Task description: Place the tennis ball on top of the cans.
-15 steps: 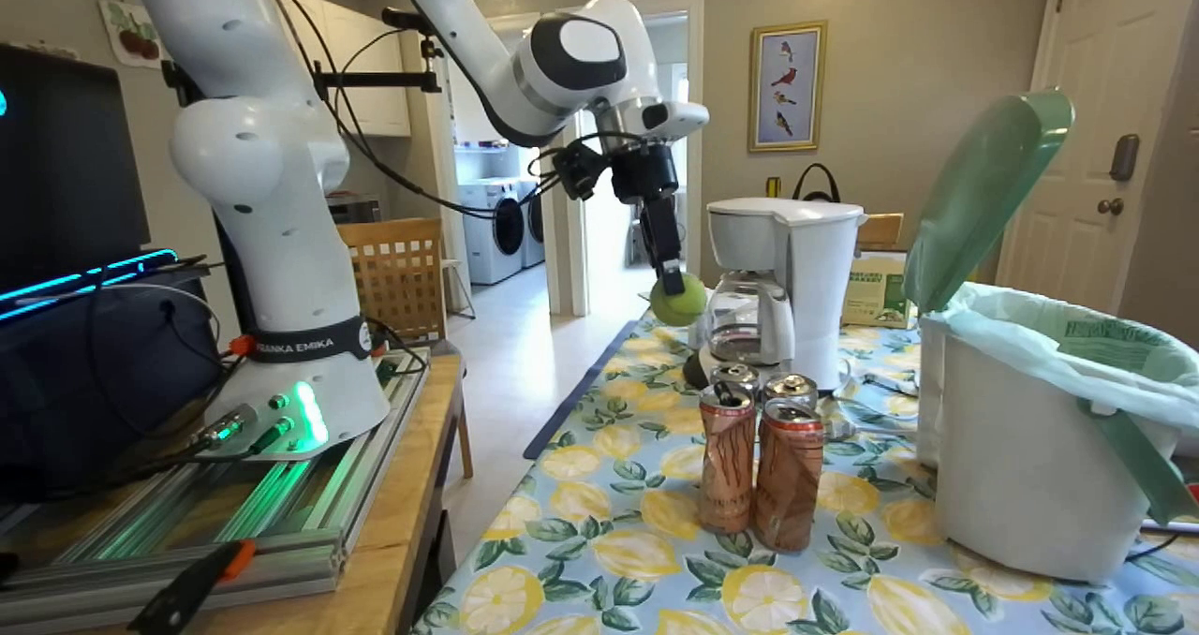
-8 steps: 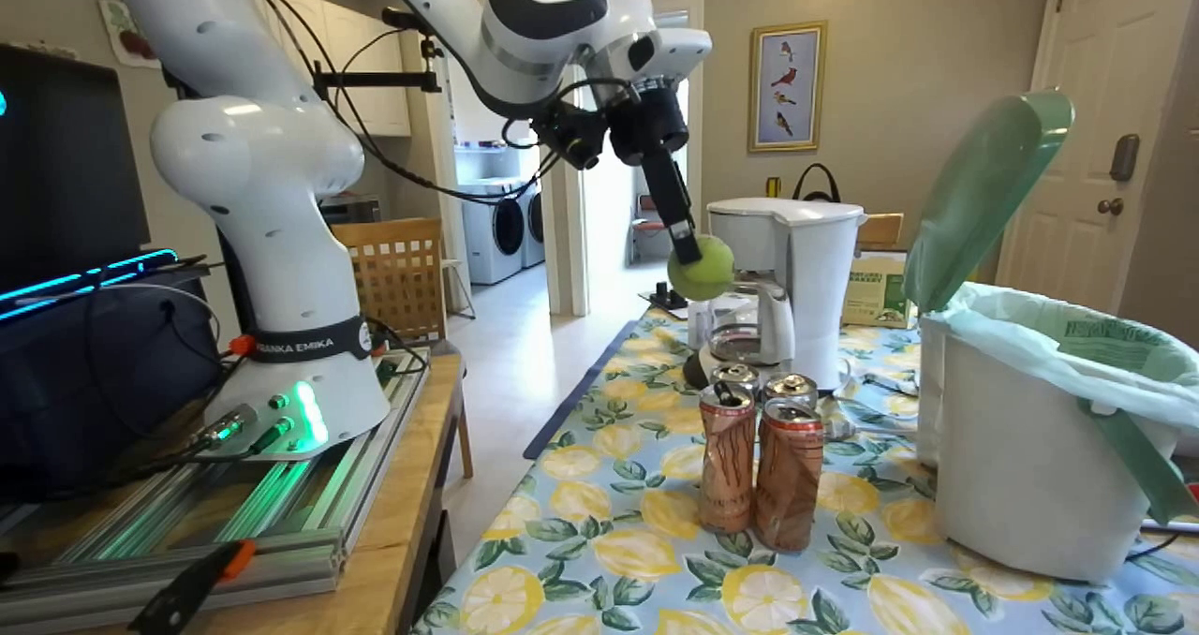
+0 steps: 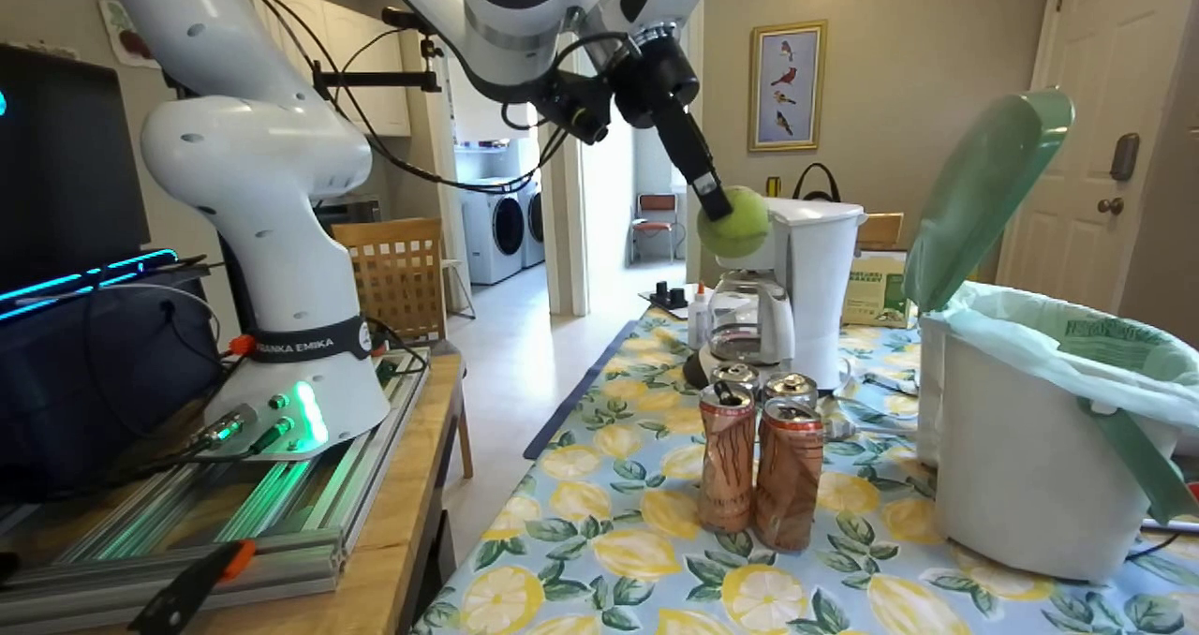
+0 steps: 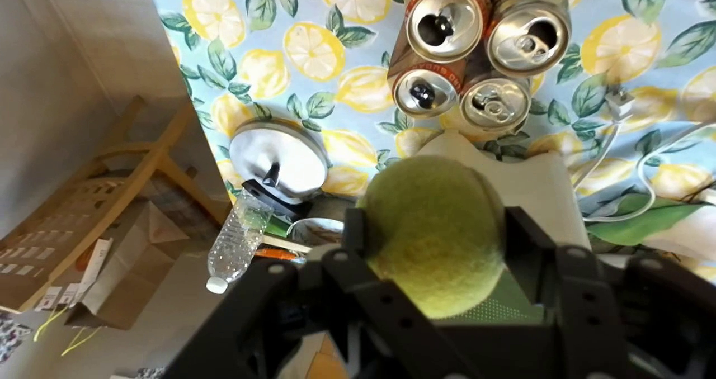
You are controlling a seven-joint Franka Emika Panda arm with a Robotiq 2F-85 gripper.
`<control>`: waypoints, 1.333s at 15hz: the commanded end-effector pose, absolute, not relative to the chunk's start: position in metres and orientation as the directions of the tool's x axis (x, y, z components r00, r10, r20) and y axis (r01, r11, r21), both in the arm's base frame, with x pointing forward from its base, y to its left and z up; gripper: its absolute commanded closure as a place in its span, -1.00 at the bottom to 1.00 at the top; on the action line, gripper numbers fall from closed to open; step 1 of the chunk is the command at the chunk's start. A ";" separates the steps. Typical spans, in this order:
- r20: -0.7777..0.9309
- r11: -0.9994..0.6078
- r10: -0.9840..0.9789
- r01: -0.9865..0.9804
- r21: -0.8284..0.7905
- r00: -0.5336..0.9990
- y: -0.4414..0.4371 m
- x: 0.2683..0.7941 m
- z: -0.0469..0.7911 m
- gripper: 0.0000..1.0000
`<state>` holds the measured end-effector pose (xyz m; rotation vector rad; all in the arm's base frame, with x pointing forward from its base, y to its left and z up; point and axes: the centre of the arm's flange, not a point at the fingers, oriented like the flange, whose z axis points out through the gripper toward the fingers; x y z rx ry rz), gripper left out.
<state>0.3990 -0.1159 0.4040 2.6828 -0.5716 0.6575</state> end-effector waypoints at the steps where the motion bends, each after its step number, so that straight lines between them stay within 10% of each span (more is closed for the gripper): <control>1: 0.553 -0.864 -0.291 -0.463 0.199 0.780 -0.113 0.396 0.413 0.25; 20: 0.607 -0.884 -0.249 -0.432 0.176 0.755 -0.106 0.404 0.422 0.25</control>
